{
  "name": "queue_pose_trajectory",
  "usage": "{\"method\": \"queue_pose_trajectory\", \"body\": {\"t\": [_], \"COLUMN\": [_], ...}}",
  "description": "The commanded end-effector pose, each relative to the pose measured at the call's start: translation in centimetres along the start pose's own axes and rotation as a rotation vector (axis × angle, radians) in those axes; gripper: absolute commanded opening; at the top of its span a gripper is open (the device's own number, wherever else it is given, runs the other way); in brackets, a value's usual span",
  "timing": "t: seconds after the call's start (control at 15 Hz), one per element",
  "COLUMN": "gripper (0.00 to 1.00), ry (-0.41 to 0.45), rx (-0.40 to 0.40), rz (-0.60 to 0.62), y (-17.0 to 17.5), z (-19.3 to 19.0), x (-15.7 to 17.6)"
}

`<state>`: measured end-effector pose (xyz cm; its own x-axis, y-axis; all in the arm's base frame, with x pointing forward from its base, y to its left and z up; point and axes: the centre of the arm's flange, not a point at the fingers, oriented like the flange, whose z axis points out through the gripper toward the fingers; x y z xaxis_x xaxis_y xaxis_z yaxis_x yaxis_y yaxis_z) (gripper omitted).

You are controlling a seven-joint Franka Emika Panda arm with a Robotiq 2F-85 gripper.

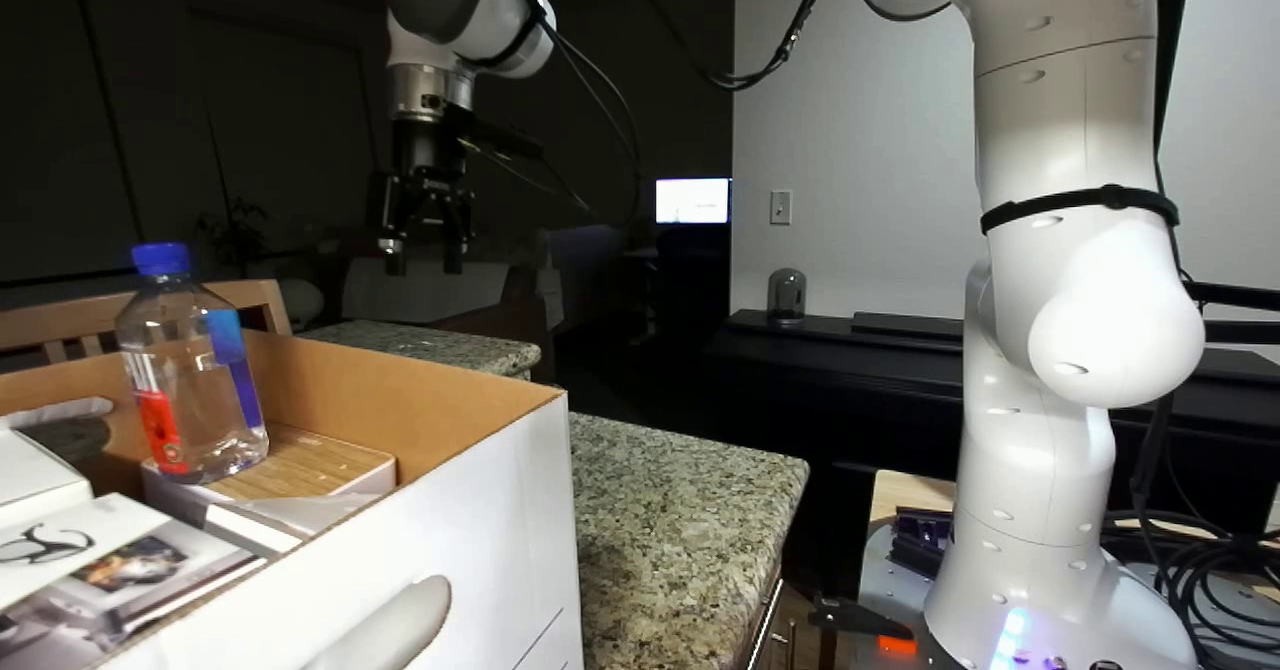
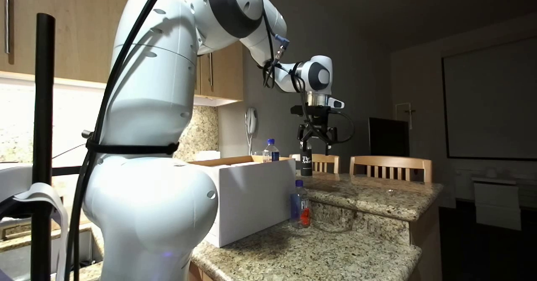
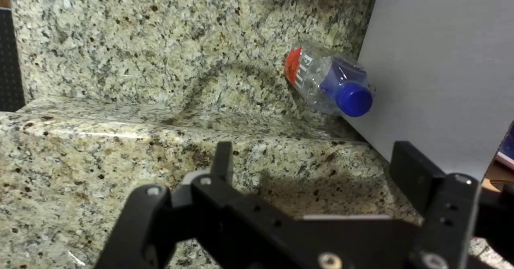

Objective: Put the water bottle on the counter in the box

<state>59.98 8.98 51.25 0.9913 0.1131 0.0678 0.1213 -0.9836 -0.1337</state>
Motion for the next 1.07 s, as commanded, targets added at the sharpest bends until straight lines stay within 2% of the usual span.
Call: {"method": "queue_pose_trajectory", "body": {"t": [0.0, 0.27, 0.53, 0.8, 1.0], "gripper": [1.0, 1.0, 1.0, 1.0, 1.0], "ry": [-0.007, 0.034, 0.069, 0.011, -0.016], "rx": [-0.008, -0.035, -0.103, -0.153, -0.13], "rz": [0.006, -0.003, -0.021, -0.027, -0.023], "y": [-1.4, -4.2, -6.9, -8.2, -8.0], "z": [1.6, 3.0, 4.9, 7.5, 9.2], "x": [-0.4, -1.5, -1.2, -1.7, -2.2]}}
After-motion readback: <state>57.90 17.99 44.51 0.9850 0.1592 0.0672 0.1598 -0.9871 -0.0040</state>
